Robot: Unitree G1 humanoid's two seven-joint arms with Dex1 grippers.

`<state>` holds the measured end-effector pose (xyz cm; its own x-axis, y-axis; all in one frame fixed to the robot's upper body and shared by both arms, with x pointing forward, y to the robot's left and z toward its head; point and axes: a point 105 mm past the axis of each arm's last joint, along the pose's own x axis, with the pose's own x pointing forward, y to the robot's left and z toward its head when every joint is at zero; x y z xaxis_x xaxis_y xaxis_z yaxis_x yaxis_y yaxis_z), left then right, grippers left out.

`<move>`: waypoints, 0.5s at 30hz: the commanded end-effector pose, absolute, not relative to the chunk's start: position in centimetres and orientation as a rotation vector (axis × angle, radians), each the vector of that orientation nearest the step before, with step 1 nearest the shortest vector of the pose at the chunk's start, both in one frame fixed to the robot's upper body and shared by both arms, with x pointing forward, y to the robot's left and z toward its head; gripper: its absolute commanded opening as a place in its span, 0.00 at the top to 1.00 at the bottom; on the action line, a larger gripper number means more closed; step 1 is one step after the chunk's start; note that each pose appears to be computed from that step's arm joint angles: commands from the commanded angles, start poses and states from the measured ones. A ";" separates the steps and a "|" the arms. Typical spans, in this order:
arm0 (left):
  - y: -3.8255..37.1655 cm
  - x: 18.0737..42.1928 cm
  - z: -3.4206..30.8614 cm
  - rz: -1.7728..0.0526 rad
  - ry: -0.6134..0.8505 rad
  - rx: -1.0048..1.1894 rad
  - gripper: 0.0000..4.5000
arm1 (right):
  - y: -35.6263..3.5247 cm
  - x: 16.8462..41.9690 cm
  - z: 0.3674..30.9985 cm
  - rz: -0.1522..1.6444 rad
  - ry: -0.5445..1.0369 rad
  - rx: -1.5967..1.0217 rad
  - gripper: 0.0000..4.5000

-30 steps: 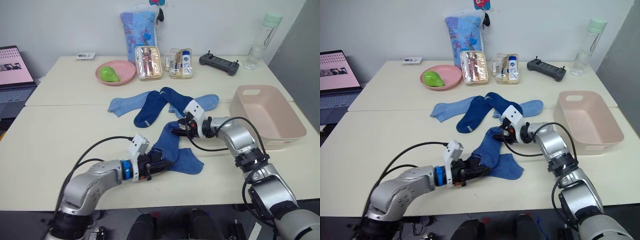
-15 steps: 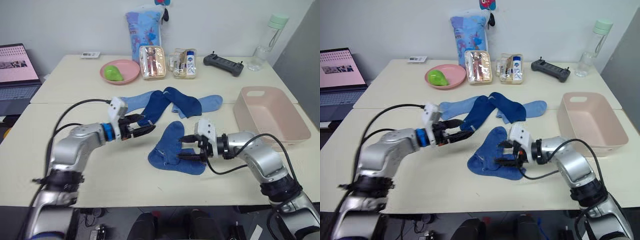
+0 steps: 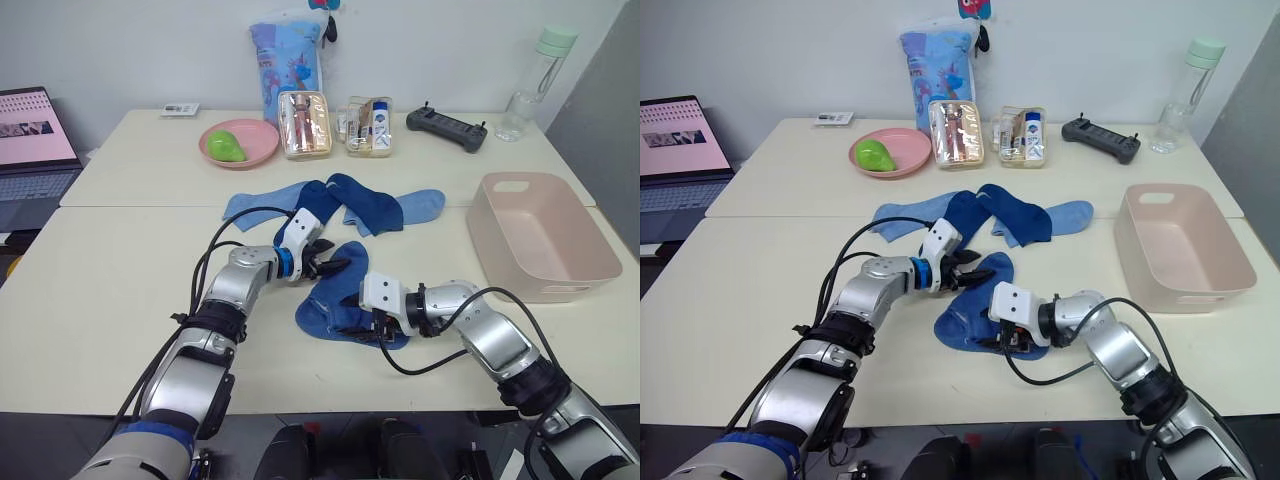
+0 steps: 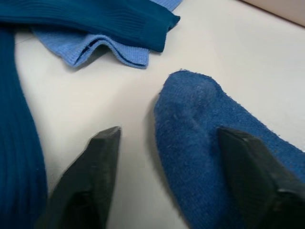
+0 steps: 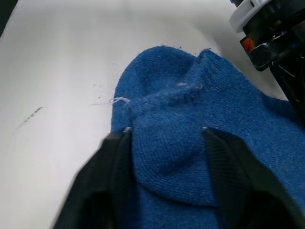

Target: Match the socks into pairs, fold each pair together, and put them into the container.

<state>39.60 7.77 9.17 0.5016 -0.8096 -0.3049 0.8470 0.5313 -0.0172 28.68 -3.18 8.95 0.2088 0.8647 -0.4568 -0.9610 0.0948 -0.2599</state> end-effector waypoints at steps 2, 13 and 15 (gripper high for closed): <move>7.8 39.7 10.3 -1.023 0.251 0.152 0.65 | -3.5 29.1 10.5 1.356 0.140 -0.582 0.82; 10.7 38.0 12.5 -0.934 0.215 0.018 1.00 | -6.6 30.9 13.2 1.272 0.043 -0.696 1.00; 11.1 37.1 12.7 -0.921 0.216 0.028 1.00 | -7.3 31.3 13.4 1.274 0.024 -0.786 1.00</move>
<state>37.27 10.96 10.64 0.5695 -0.7854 -0.2427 0.7903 0.6043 -0.1011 30.92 -6.83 12.13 0.3115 0.8403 -0.4438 -0.8910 0.0960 -0.4437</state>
